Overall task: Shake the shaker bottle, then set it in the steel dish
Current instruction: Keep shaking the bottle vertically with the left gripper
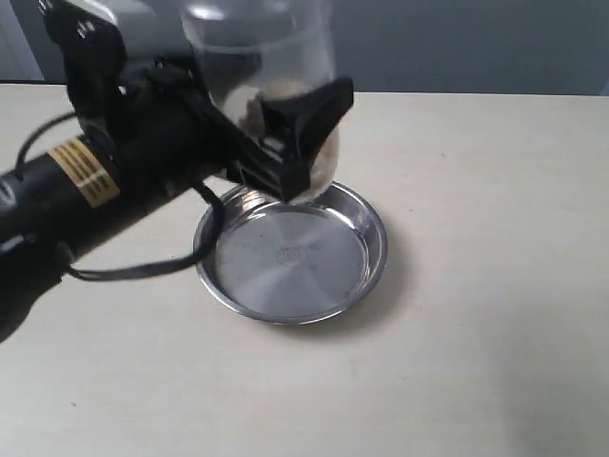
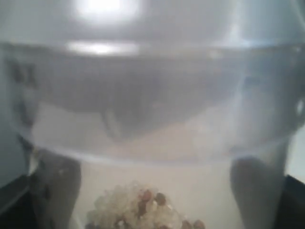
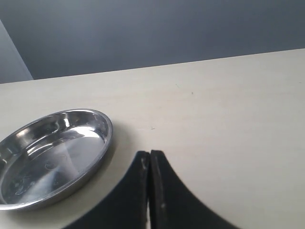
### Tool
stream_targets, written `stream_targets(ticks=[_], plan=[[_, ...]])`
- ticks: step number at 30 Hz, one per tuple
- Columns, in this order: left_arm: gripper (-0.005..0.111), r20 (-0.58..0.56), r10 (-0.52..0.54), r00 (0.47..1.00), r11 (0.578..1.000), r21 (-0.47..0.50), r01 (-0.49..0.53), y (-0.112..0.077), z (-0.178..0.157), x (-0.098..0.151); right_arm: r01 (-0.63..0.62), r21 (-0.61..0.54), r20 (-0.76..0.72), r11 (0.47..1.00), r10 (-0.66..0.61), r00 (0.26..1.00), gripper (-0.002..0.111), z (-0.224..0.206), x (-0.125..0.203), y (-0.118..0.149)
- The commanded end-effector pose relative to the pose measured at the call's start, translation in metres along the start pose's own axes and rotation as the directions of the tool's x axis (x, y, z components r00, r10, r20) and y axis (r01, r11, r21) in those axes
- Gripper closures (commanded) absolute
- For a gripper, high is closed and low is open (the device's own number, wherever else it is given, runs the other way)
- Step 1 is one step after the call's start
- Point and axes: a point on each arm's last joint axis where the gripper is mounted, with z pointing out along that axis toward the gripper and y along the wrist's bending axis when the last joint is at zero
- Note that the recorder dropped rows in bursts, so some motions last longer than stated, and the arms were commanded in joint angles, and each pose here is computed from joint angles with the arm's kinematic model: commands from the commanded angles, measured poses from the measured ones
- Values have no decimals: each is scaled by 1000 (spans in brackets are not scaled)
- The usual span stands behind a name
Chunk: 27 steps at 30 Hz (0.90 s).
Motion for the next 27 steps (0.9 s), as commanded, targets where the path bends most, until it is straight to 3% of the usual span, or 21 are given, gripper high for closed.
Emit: stream_targets(ticks=[1, 4, 6, 8, 9, 10, 11, 12, 13, 14, 16, 17, 18, 19, 21, 22, 23, 24, 25, 26, 27], plan=[[107, -248, -22, 968, 999, -52, 9, 6, 5, 41, 3, 0, 10, 1000, -3, 1000, 109, 0, 0, 0], [107, -258, 0, 966, 1000, 7, 2, 2, 9, 53, 3, 0, 10, 1000, -3, 1000, 109, 0, 0, 0], [107, -33, 13, 999, 995, 96, -9, -9, 12, 12, 3, 0, 10, 1000, -3, 1000, 109, 0, 0, 0], [107, -65, 27, 998, 999, -15, -28, 2, 13, 8, 3, 0, 10, 1000, -3, 1000, 109, 0, 0, 0], [107, -183, -13, 983, 988, -156, -16, 17, 14, 24, 3, 0, 10, 1000, -3, 1000, 109, 0, 0, 0], [107, -214, -48, 976, 982, -188, 7, 20, 14, 30, 3, 0, 10, 1000, -3, 1000, 109, 0, 0, 0], [107, -259, -59, 964, 995, -89, 37, 6, 16, 36, 3, 0, 10, 1000, -3, 1000, 109, 0, 0, 0], [107, -265, 93, 960, 992, 112, -65, -16, 15, 38, 3, 0, 10, 1000, -3, 1000, 109, 0, 0, 0], [107, -260, 128, 957, 986, 137, -95, -19, 15, 39, 3, 0, 10, 1000, -3, 1000, 109, 0, 0, 0], [107, -266, 17, 964, 997, -62, -35, 2, 16, 37, 3, 0, 10, 1000, -3, 1000, 109, 0, 0, 0], [107, -195, -116, 974, 938, -344, 43, 30, 12, 33, 3, 0, 10, 1000, -3, 1000, 109, 0, 0, 0], [107, -207, -70, 976, 969, -248, 17, 20, 13, 31, 3, 0, 10, 1000, -3, 1000, 109, 0, 0, 0], [107, -224, 74, 972, 997, 8, -74, -6, 14, 30, 3, 0, 10, 1000, -3, 1000, 109, 0, 0, 0], [107, -213, 176, 961, 978, 150, -145, -19, 13, 30, 3, 0, 10, 1000, -3, 1000, 109, 0, 0, 0], [107, -244, -8, 970, 995, -102, -17, 7, 14, 31, 3, 0, 10, 1000, -3, 1000, 109, 0, 0, 0], [107, -221, -105, 970, 970, -240, 50, 20, 13, 31, 3, 0, 10, 1000, -3, 1000, 109, 0, 0, 0], [107, -209, -121, 970, 960, -273, 61, 23, 12, 31, 3, 0, 10, 1000, -3, 1000, 109, 0, 0, 0], [107, -232, -62, 971, 979, -205, 14, 16, 13, 31, 3, 0, 10, 1000, -3, 1000, 109, 0, 0, 0], [107, -250, 52, 967, 996, -60, -69, 2, 13, 30, 3, 0, 10, 1000, -3, 1000, 109, 0, 0, 0], [107, -239, 158, 958, 987, 73, -144, -11, 12, 29, 3, 0, 10, 1000, -3, 1000, 109, 0, 0, 0], [107, -228, 187, 955, 980, 111, -166, -14, 11, 27, 3, 0, 10, 1000, -3, 1000, 109, 0, 0, 0]])
